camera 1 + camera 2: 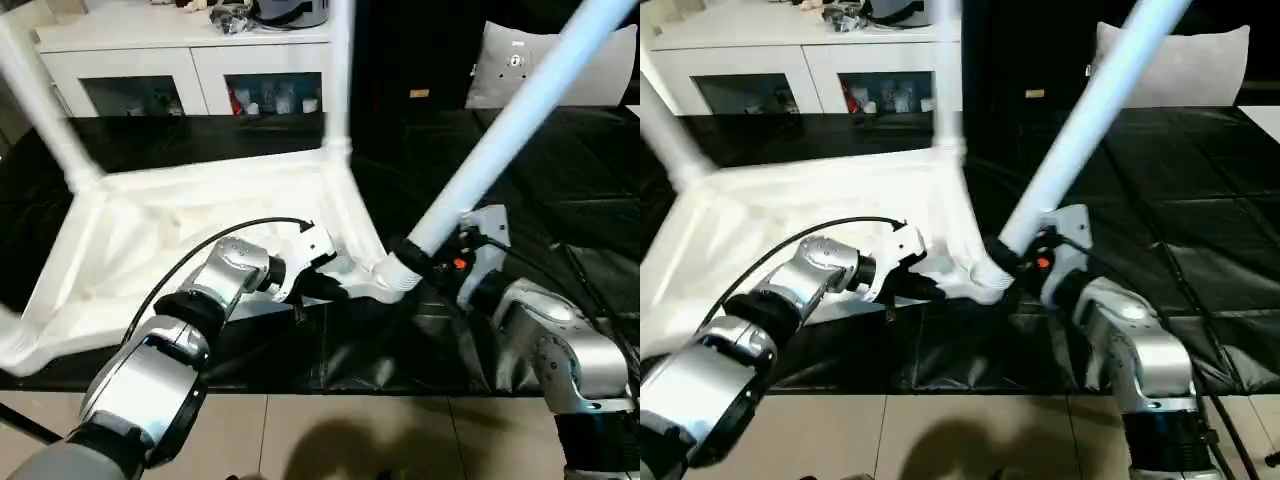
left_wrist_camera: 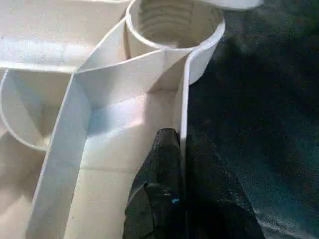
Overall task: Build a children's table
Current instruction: Rotate table base, then insert table leg to table base
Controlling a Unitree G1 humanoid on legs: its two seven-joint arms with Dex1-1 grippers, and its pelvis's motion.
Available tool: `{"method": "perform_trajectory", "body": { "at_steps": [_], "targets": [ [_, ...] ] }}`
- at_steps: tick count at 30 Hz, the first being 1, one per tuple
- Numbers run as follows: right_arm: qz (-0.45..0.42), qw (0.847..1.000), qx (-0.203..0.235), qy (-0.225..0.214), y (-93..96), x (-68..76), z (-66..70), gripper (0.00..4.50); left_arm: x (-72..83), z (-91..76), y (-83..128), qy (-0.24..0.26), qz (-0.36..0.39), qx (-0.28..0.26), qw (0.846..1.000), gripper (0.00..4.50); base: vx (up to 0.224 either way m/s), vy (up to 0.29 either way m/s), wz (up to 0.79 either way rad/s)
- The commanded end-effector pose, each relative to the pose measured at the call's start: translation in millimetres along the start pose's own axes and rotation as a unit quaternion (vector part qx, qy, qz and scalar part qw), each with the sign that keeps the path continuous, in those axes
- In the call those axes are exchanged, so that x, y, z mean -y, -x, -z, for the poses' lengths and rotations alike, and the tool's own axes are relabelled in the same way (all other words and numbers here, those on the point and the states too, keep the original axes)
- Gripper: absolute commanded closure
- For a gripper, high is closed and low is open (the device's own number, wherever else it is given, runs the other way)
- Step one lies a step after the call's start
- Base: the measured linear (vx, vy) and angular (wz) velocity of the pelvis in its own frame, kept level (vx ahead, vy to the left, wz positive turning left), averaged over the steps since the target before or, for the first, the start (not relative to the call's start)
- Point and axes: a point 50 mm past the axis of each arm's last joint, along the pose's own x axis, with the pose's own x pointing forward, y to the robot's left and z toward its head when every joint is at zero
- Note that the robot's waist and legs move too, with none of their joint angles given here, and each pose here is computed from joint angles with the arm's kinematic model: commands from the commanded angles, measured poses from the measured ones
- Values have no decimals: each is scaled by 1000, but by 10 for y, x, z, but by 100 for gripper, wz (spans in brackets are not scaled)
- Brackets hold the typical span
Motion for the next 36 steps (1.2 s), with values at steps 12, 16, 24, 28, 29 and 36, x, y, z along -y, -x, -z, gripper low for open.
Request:
{"method": "perform_trajectory", "body": {
  "at_steps": [12,16,24,28,29,36],
  "targets": [
    [-70,996,-44,46,-78,-113,-28,260,238,217,62,-89,26,28,995,450,0,0,0],
    [-85,992,-63,62,-84,-114,-29,260,246,233,86,-104,27,22,994,450,0,0,0],
    [-82,989,-92,85,-114,-58,-29,260,289,223,101,-117,47,30,992,450,0,0,0],
    [-99,984,-119,92,-141,-59,16,261,335,236,110,-126,63,25,990,450,0,0,0],
    [-104,982,-126,93,-147,-65,38,261,343,236,109,-130,65,24,989,450,0,0,0],
    [-119,978,-147,89,-188,-73,124,261,452,217,79,-151,98,29,983,450,0,0,0]
  ]
}}
